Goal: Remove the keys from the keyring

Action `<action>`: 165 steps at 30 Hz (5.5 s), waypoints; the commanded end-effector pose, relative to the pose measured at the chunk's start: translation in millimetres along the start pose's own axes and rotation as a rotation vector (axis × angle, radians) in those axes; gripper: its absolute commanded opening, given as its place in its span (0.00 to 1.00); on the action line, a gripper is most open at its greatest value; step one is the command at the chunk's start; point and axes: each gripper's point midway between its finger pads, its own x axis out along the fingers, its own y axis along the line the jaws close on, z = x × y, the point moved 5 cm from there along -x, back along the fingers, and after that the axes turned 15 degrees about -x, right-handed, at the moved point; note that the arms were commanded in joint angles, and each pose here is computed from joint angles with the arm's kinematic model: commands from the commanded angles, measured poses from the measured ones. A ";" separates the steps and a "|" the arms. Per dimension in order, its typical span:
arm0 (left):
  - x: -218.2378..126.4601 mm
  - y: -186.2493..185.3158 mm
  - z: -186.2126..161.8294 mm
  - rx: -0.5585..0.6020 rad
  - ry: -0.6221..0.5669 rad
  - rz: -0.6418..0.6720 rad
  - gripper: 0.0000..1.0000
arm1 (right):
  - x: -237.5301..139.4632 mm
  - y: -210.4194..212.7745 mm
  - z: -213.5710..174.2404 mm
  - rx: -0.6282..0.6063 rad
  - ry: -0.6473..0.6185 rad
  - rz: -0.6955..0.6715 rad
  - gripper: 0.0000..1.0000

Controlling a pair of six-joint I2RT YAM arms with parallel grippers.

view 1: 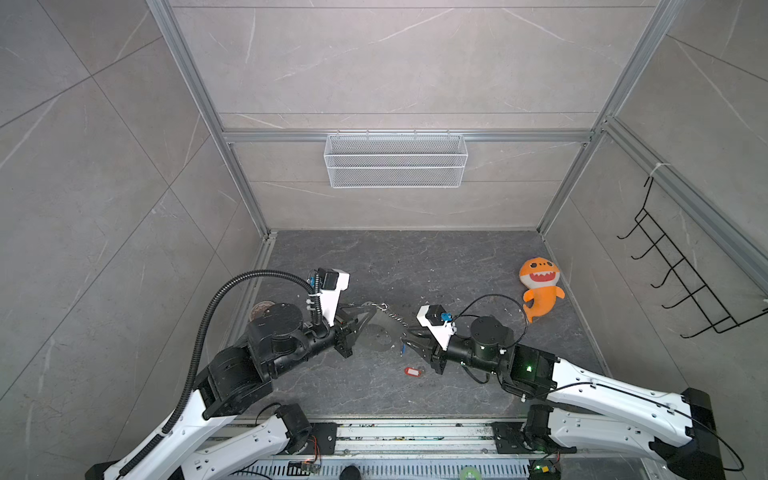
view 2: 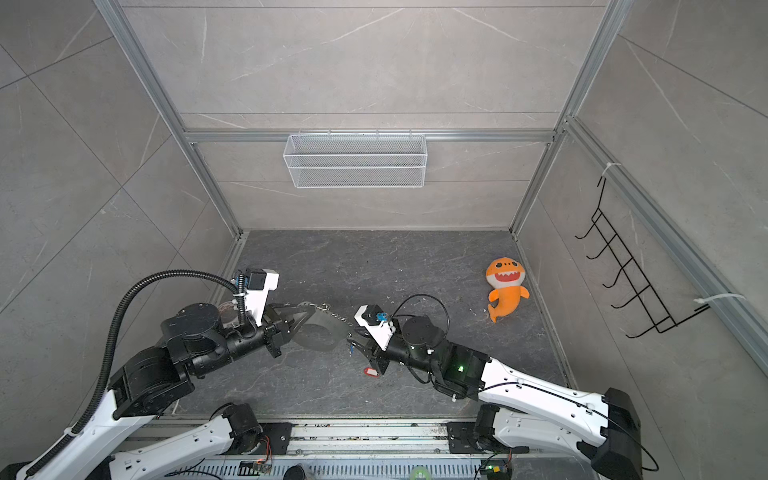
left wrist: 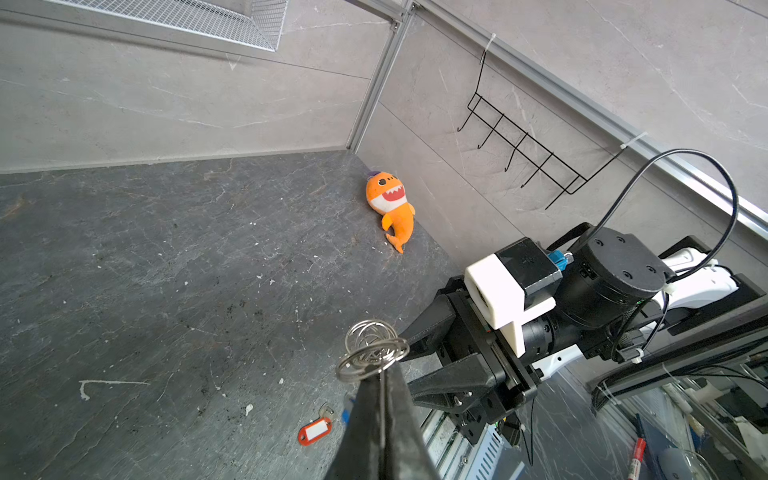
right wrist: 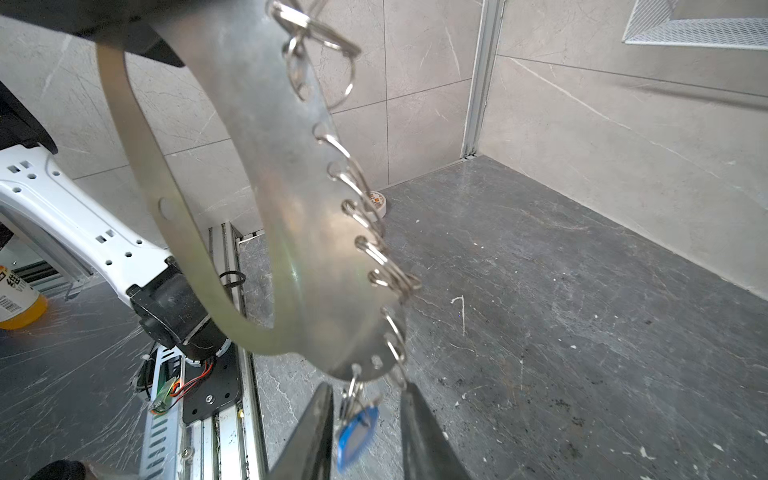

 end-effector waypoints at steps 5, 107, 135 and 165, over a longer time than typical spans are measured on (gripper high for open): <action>-11.2 -13.9 15.3 -0.018 -0.057 -0.054 0.00 | 3.3 -2.8 10.2 -0.008 -0.011 -0.012 0.25; 32.9 -35.9 -57.0 0.237 0.254 -0.548 0.25 | -42.8 0.4 51.0 0.062 0.036 0.438 0.00; 38.3 -26.1 -47.4 0.118 0.295 -0.640 0.15 | -42.8 2.1 57.4 0.066 -0.007 0.467 0.00; 44.0 -19.2 -52.5 0.100 0.332 -0.593 0.21 | -43.2 -5.7 65.9 0.068 -0.032 0.419 0.00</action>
